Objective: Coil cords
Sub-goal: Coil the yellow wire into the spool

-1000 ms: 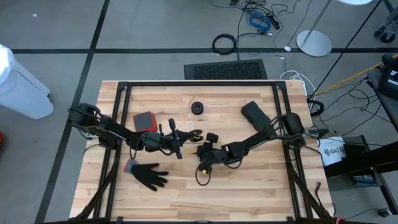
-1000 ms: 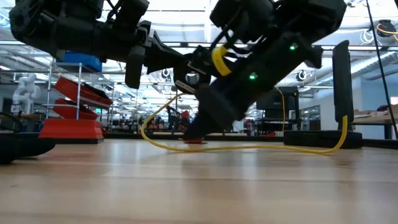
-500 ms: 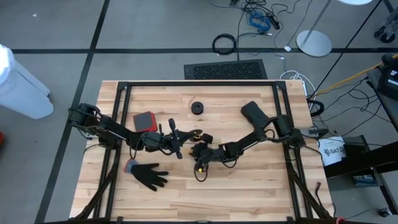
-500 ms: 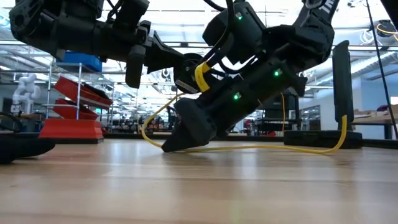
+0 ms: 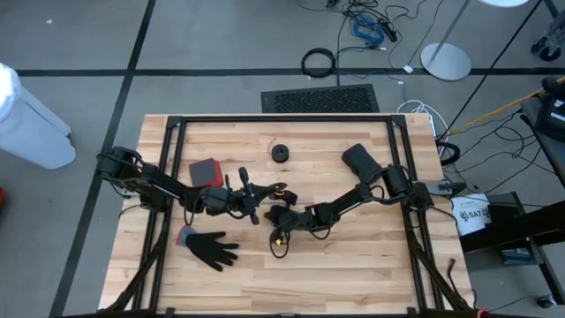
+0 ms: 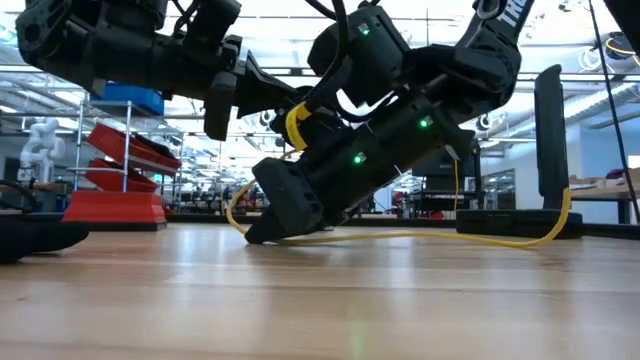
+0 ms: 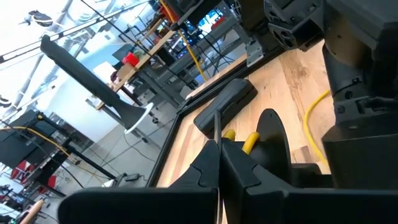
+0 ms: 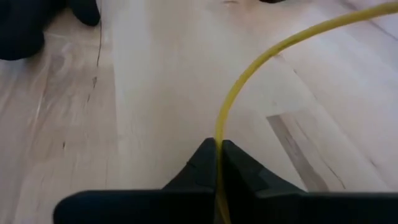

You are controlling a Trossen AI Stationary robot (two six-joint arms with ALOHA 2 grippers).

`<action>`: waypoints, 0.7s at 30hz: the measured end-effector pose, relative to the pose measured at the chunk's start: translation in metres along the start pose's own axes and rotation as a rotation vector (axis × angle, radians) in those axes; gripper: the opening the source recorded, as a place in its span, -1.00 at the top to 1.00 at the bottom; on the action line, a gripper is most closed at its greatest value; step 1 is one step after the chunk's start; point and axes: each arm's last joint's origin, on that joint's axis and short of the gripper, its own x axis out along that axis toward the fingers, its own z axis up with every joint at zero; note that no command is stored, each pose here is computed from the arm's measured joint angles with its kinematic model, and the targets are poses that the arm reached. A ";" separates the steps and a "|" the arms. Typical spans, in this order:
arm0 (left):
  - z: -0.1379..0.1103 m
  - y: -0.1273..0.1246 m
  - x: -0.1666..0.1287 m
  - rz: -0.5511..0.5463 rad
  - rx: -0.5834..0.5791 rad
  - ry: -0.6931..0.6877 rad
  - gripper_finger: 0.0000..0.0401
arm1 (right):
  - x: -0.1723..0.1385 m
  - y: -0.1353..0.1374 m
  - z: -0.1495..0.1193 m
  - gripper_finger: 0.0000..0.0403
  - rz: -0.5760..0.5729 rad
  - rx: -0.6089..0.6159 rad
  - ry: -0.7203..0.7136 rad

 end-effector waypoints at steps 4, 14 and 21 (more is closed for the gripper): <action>-0.002 0.003 0.002 0.015 0.000 0.014 1.00 | -0.005 0.009 0.005 0.99 0.017 -0.029 -0.011; -0.006 0.005 0.003 0.017 0.005 0.033 1.00 | -0.036 0.031 0.032 1.00 -0.051 -0.062 -0.141; -0.007 0.003 0.003 0.004 0.015 0.048 1.00 | -0.058 0.026 0.053 1.00 -0.153 -0.101 -0.158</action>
